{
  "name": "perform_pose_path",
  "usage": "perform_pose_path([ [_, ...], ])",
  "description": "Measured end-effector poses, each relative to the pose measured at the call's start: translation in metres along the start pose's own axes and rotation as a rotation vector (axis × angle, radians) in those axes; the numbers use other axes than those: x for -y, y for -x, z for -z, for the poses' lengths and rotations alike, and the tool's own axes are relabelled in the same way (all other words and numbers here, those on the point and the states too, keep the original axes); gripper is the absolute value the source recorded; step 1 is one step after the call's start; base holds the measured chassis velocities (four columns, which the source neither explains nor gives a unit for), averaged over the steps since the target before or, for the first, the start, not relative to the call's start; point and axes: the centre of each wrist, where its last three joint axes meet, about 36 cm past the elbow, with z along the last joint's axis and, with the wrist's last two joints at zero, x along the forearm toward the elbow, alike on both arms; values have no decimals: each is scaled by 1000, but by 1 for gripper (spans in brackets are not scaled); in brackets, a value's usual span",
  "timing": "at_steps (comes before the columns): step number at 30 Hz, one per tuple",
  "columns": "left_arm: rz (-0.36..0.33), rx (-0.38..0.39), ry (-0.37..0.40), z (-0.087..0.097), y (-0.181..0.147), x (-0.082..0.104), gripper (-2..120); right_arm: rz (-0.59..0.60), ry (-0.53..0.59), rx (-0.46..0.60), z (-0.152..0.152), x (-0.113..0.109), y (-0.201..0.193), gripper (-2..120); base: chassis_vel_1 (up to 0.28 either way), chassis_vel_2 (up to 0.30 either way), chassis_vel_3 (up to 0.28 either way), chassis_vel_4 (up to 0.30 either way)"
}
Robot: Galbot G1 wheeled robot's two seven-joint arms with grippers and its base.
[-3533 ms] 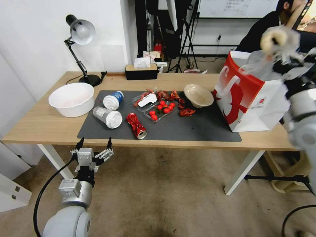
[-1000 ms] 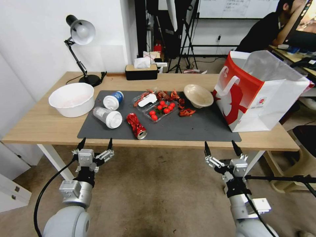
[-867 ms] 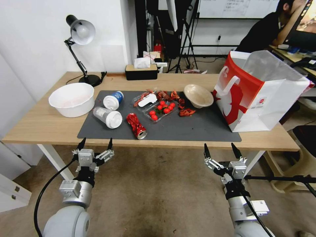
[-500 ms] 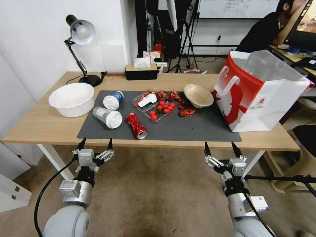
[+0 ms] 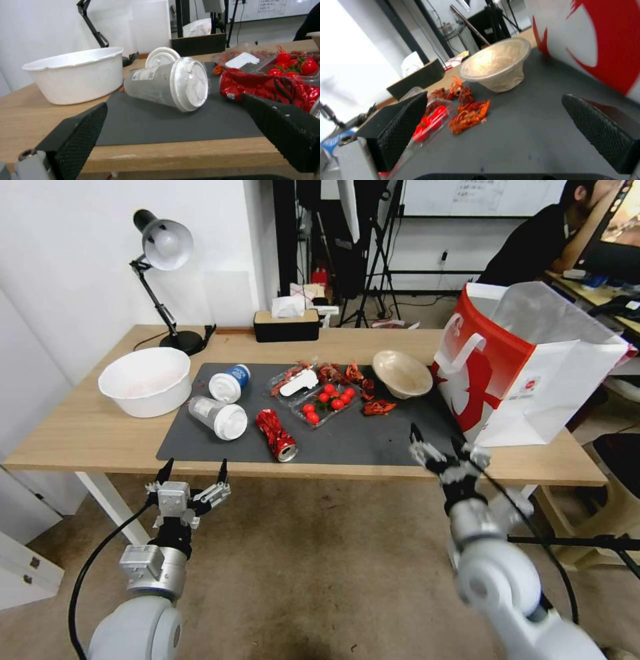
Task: Pick up the trash from the table and place it into the takeout bag.
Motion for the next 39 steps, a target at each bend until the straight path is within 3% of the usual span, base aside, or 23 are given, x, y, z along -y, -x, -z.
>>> perform_pose_path([
  [10,10,1,6,-2,-3,-2,100,-69,130,-32,24,-5,93,99,0,0,0,0],
  [32,32,1,8,-5,-6,-6,100,-130,221,-155,19,-23,152,88,0,0,0,0],
  [37,35,3,8,-7,-6,-6,100,-146,225,-168,17,-25,157,76,0,0,0,0],
  [39,36,6,8,-7,-6,-6,100,-166,221,-183,16,-26,159,64,0,0,0,0],
])
